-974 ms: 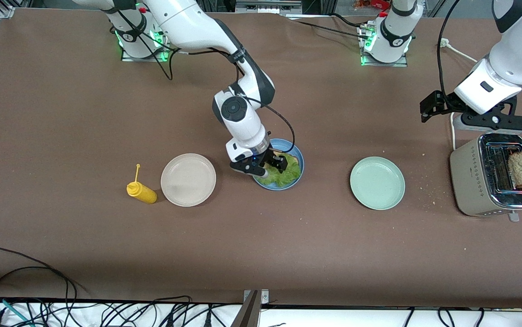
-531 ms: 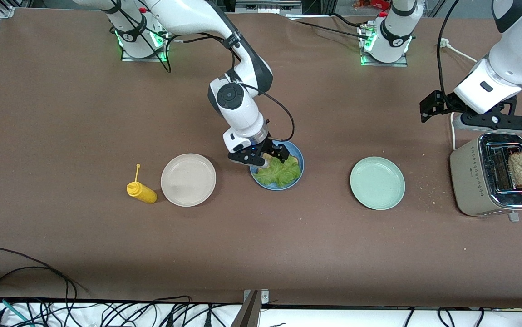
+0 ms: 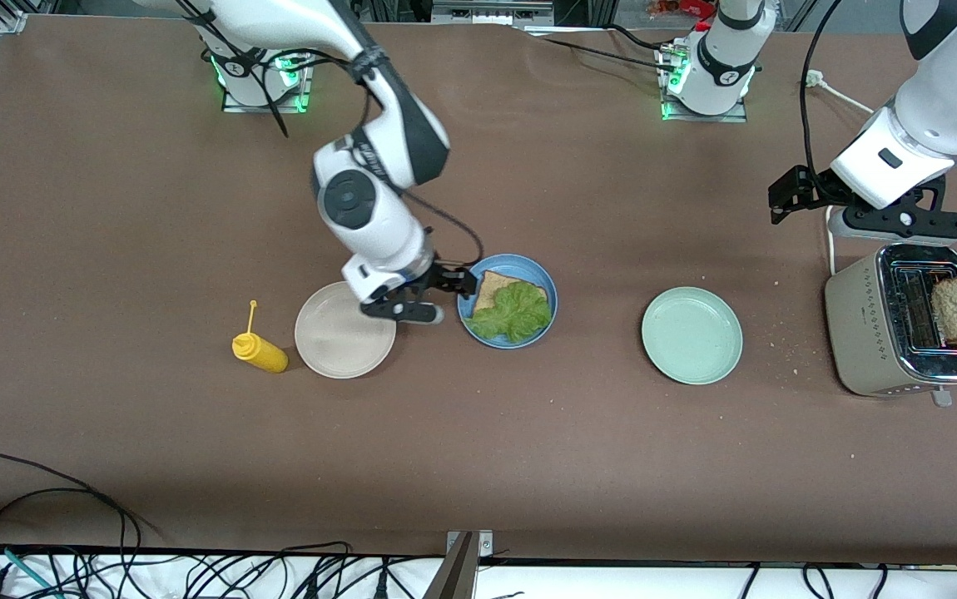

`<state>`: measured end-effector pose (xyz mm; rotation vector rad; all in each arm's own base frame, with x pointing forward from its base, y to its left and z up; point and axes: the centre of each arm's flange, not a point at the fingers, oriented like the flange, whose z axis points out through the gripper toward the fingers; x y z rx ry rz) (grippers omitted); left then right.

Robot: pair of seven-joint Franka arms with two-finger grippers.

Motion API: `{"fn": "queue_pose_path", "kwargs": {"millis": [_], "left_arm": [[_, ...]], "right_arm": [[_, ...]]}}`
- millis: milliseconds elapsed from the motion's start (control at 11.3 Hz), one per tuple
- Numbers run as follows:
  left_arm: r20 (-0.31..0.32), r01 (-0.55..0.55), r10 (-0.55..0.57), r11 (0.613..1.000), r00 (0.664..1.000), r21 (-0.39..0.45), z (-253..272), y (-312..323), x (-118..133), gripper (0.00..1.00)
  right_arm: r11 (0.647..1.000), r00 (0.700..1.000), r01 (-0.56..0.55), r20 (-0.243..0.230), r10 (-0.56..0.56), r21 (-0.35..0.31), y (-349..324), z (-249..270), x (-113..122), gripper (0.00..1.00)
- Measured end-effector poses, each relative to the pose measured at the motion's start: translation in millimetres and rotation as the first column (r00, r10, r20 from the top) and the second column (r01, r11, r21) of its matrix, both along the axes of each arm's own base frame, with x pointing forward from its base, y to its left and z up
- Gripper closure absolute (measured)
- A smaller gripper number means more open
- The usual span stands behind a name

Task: Make sandwich in blue plate with both arms
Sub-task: 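Release the lettuce and move the right gripper back toward the yellow bottle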

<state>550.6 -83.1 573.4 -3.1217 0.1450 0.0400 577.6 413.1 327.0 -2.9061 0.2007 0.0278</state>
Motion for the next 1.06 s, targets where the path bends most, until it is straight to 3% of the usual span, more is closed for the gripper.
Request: {"fn": "queue_pose_path", "kwargs": {"millis": [443, 709, 1063], "left_arm": [[0.0, 0.002, -0.002, 1.0, 1.0, 0.0, 0, -1, 0, 0.0], [0.0, 0.004, -0.004, 1.0, 1.0, 0.0, 0, -2, 0, 0.0], [0.0, 0.003, -0.003, 1.0, 1.0, 0.0, 0, -2, 0, 0.0]], "right_arm": [[0.976, 0.973, -0.217, -0.069, 0.218, 0.023, -117, 66, 33, 0.0], [0.93, 0.93, -0.363, -0.036, 0.365, 0.052, -199, 89, 44, 0.0], [0.848, 0.851, -0.525, 0.009, 0.526, 0.065, -270, 87, 49, 0.0]]}}
